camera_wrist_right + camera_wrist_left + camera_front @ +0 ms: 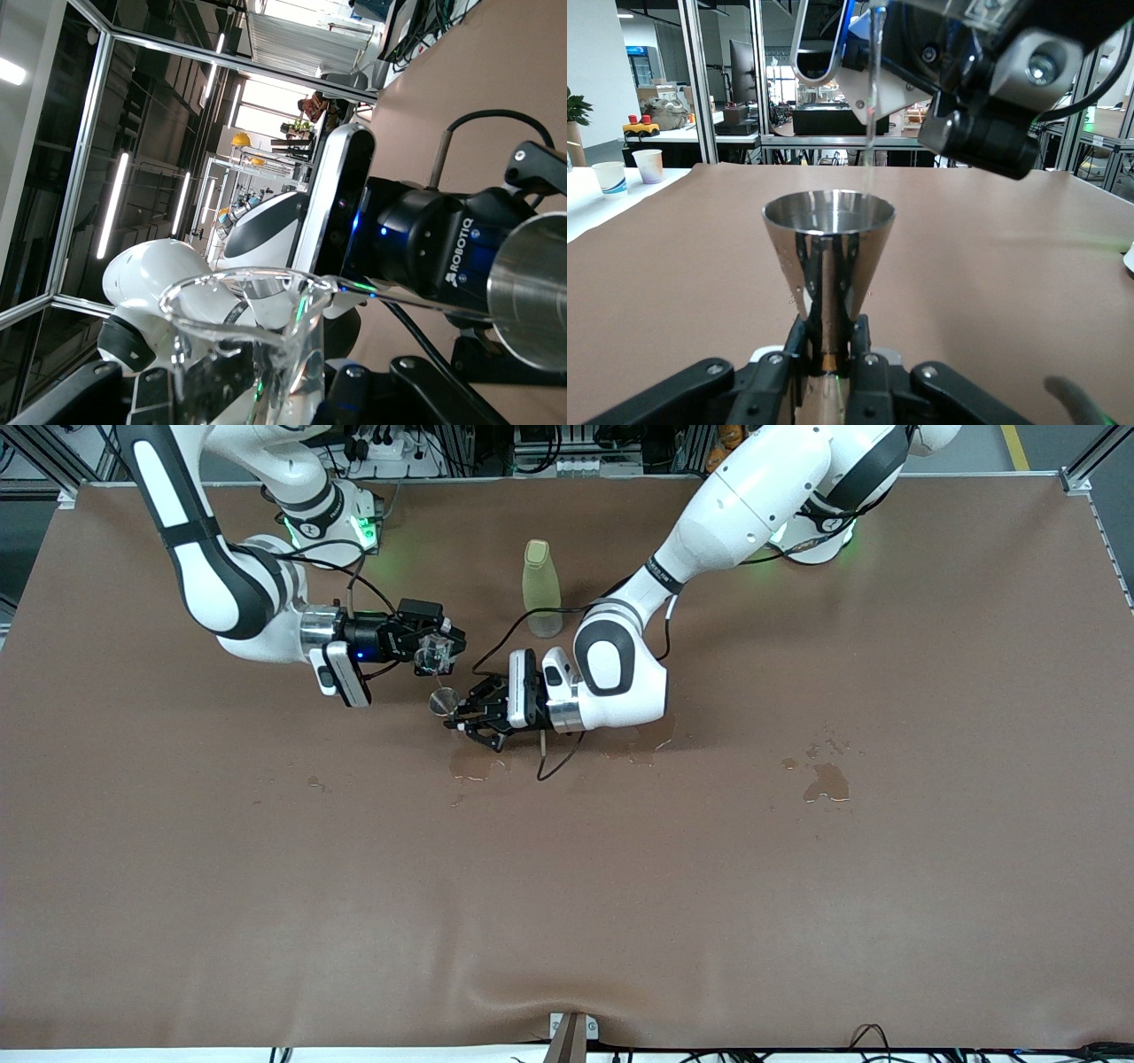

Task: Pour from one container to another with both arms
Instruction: 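Tilt the beaker with the right gripper, pouring into the held jigger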

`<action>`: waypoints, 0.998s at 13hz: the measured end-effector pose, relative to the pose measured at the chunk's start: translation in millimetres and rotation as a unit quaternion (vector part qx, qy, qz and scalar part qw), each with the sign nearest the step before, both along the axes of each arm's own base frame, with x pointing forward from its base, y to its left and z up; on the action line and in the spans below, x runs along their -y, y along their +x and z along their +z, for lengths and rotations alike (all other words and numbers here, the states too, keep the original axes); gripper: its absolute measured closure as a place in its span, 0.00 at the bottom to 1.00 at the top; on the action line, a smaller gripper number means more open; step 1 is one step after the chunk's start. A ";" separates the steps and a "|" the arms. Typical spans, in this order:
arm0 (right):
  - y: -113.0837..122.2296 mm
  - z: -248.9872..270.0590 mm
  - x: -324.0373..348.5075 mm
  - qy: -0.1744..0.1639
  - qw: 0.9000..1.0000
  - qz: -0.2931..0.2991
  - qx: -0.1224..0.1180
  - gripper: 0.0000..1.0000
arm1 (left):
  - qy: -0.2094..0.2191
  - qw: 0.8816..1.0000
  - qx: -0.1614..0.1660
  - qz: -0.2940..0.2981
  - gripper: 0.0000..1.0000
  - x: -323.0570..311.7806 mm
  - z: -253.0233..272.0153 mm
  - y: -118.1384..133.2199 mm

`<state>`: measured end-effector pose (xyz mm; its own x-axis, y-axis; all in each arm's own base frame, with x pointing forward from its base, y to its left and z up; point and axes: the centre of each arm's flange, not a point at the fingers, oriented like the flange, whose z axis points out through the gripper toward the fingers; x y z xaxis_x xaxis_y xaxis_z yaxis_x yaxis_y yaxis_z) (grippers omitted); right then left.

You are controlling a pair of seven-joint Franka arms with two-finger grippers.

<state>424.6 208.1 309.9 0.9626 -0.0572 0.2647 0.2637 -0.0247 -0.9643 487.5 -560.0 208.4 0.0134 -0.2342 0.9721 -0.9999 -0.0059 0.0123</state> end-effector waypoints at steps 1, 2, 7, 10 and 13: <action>-0.4 -0.4 0.1 0.000 1.000 0.000 -0.011 0.84 | 0.000 1.000 0.000 0.000 0.79 -0.2 -0.6 -0.3; -0.5 -0.6 0.2 0.001 1.000 0.000 -0.024 0.84 | 0.001 1.000 -0.001 0.000 0.79 -0.3 -1.0 -0.6; -0.5 -0.6 0.2 0.004 0.998 -0.001 -0.064 0.84 | 0.002 1.000 -0.004 -0.003 0.79 1.0 -3.4 -4.7; -0.5 -0.6 0.2 0.005 0.996 -0.001 -0.090 0.84 | 0.003 1.000 -0.005 -0.003 0.79 0.8 -4.4 -5.6; -0.5 -0.6 0.2 0.007 0.994 -0.001 -0.110 0.84 | 0.003 1.000 -0.005 -0.003 0.79 0.8 -4.6 -5.7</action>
<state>424.1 207.8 309.3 0.9970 -0.0612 0.0465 0.0458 -0.0121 -0.9989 481.8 -560.8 203.8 0.0211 -0.2399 0.9706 -0.9998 0.0010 0.0220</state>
